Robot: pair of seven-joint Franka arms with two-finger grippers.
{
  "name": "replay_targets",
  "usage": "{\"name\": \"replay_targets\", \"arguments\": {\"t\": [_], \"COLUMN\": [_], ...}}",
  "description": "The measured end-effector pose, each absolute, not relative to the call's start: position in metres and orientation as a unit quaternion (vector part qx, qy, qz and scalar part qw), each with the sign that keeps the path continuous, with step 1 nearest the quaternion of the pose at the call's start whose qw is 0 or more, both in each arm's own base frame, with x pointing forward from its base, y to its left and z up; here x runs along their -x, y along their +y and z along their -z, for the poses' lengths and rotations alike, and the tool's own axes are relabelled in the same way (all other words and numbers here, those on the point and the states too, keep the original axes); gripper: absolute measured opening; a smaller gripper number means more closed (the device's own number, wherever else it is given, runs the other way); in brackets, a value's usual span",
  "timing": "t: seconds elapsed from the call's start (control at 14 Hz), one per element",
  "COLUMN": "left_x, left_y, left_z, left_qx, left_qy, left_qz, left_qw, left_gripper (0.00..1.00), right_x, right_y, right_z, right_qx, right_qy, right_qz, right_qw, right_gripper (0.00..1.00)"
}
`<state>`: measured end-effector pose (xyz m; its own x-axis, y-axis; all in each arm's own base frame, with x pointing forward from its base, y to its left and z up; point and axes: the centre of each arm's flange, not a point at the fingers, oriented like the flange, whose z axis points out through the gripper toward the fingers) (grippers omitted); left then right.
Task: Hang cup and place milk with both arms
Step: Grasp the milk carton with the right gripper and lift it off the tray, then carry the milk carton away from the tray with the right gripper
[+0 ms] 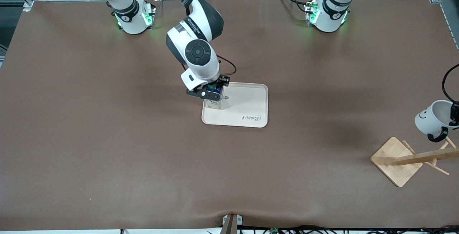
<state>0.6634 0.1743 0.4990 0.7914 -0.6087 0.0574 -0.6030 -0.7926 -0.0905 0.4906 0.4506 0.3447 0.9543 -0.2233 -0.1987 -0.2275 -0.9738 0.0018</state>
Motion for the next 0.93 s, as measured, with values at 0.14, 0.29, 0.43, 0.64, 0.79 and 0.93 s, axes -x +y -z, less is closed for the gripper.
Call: {"name": "replay_targets", "arguments": {"t": [0.14,0.29,0.43,0.64,0.79,0.93], "left_x": [-0.667,-0.67,-0.674,-0.678,-0.679,-0.68], "left_y": [0.177,0.18,0.183,0.186,0.185,0.183], "left_z": [-0.495,-0.49,-0.488,-0.485,-0.485,-0.484], "left_qx": [0.946,0.947,0.947,0.948,0.95,0.953], "left_qy": [0.319,0.318,0.316,0.311,0.305,0.295], "left_qz": [0.044,0.047,0.05,0.054,0.055,0.056], "left_qw": [0.031,0.028,0.026,0.023,0.022,0.021], "left_gripper": [0.05,0.05,0.05,0.05,0.05,0.05], "right_x": [-0.498,-0.509,-0.524,-0.552,-0.573,-0.591], "right_y": [0.447,0.433,0.399,0.325,0.264,0.196], "right_z": [-0.362,-0.401,-0.439,-0.46,-0.461,-0.457], "right_qx": [0.987,0.984,0.98,0.975,0.973,0.973], "right_qy": [0.12,0.131,0.15,0.161,0.143,0.122], "right_qz": [-0.103,-0.121,-0.132,-0.154,-0.178,-0.197], "right_qw": [0.017,0.021,0.019,0.014,0.017,0.021], "right_gripper": [0.65,0.64,0.64,0.64,0.64,0.64]}}
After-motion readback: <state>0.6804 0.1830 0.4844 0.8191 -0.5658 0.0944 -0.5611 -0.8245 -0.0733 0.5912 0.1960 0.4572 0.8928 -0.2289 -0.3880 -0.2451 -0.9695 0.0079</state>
